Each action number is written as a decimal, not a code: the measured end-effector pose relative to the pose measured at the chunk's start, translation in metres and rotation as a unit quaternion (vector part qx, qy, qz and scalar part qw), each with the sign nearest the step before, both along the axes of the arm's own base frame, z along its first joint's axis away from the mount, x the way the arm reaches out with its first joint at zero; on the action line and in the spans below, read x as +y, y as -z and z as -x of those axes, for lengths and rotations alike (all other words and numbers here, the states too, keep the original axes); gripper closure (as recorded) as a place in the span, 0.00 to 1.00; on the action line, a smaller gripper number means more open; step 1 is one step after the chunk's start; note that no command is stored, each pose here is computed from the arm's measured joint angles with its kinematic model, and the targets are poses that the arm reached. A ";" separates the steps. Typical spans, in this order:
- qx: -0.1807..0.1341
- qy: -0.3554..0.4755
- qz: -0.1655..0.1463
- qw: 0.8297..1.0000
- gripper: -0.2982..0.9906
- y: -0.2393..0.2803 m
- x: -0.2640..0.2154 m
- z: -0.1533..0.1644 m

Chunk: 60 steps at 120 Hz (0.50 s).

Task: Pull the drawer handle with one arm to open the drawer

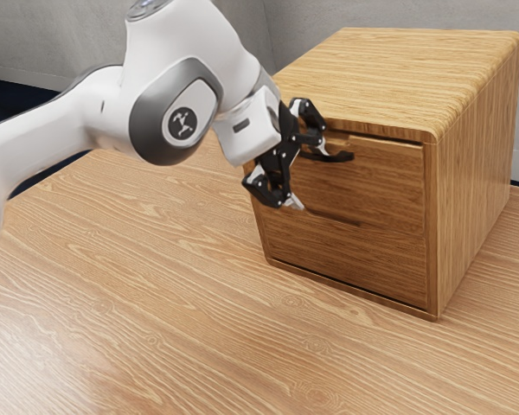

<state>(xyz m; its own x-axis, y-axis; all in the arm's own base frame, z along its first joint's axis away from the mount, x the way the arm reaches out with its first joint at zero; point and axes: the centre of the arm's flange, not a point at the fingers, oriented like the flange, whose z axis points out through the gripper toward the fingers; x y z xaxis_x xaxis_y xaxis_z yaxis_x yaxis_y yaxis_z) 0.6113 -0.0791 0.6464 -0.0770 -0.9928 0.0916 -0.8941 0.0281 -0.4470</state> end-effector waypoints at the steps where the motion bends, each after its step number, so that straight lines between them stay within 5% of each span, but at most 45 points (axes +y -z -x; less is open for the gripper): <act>1: 0.000 0.000 0.000 1.000 0.36 0.000 0.000 0.000; 29: -0.007 -0.001 0.002 1.000 0.46 -0.011 0.000 0.009; 60: 0.000 -0.001 0.002 1.000 0.47 -0.009 -0.001 0.031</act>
<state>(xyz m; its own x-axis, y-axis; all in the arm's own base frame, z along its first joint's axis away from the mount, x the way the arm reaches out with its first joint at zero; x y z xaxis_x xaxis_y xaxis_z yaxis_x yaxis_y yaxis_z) 0.5801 -0.0801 0.6555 -0.0756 -0.9926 0.0952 -0.8943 0.0253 -0.4468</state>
